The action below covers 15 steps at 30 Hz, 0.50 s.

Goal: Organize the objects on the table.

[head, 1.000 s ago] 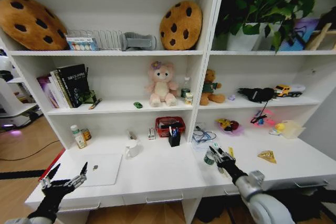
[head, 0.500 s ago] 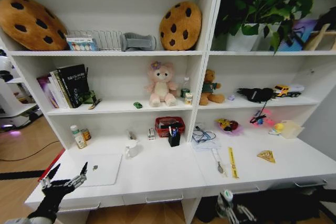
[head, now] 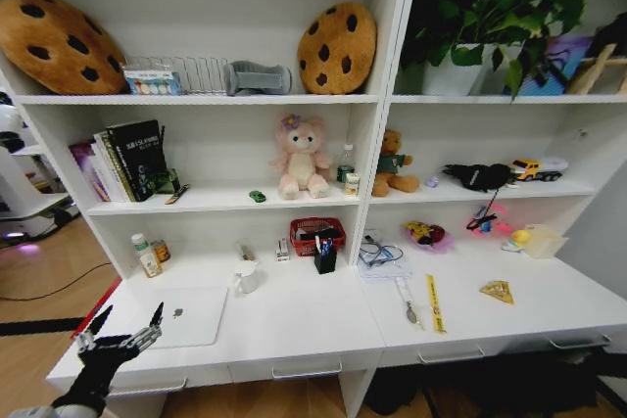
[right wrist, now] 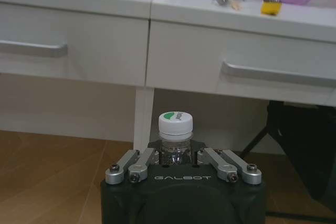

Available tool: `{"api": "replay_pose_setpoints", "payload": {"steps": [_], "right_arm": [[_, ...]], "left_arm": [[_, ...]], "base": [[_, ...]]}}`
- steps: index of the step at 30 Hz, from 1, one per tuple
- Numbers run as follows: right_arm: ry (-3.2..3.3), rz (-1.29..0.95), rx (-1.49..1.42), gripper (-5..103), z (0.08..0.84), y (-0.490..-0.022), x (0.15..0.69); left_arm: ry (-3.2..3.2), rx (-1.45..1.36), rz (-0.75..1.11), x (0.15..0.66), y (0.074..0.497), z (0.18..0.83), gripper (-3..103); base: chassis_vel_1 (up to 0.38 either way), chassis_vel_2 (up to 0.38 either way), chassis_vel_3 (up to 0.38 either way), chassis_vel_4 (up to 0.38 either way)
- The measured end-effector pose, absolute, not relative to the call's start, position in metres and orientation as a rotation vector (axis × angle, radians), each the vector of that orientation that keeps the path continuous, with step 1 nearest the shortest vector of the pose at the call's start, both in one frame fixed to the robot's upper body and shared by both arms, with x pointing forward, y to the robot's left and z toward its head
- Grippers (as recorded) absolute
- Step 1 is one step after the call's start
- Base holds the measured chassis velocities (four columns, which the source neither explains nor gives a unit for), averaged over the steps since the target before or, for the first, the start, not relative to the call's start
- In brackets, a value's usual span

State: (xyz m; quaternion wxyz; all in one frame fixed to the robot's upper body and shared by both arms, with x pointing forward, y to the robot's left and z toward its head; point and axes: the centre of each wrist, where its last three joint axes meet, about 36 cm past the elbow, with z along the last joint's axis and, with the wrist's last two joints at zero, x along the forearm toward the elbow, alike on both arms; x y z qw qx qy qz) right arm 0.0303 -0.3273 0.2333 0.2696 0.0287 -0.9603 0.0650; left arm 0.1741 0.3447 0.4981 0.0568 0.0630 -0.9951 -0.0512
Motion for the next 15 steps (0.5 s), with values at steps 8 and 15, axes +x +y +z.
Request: {"api": "replay_pose_setpoints", "payload": {"steps": [8, 15], "right_arm": [[-2.544, 0.161, 0.039, 27, 0.178, -0.350, 0.039], [-2.529, 0.141, 0.028, 27, 0.163, -0.358, 0.053]], "left_arm": [[-3.018, 0.191, -0.155, 0.174, 0.345, 0.498, 100], [-3.018, 0.191, -0.155, 0.174, 0.345, 0.498, 100]], "base": [[0.000, 0.000, 0.000, 0.000], [-0.018, -0.018, 0.027, 0.016]]}}
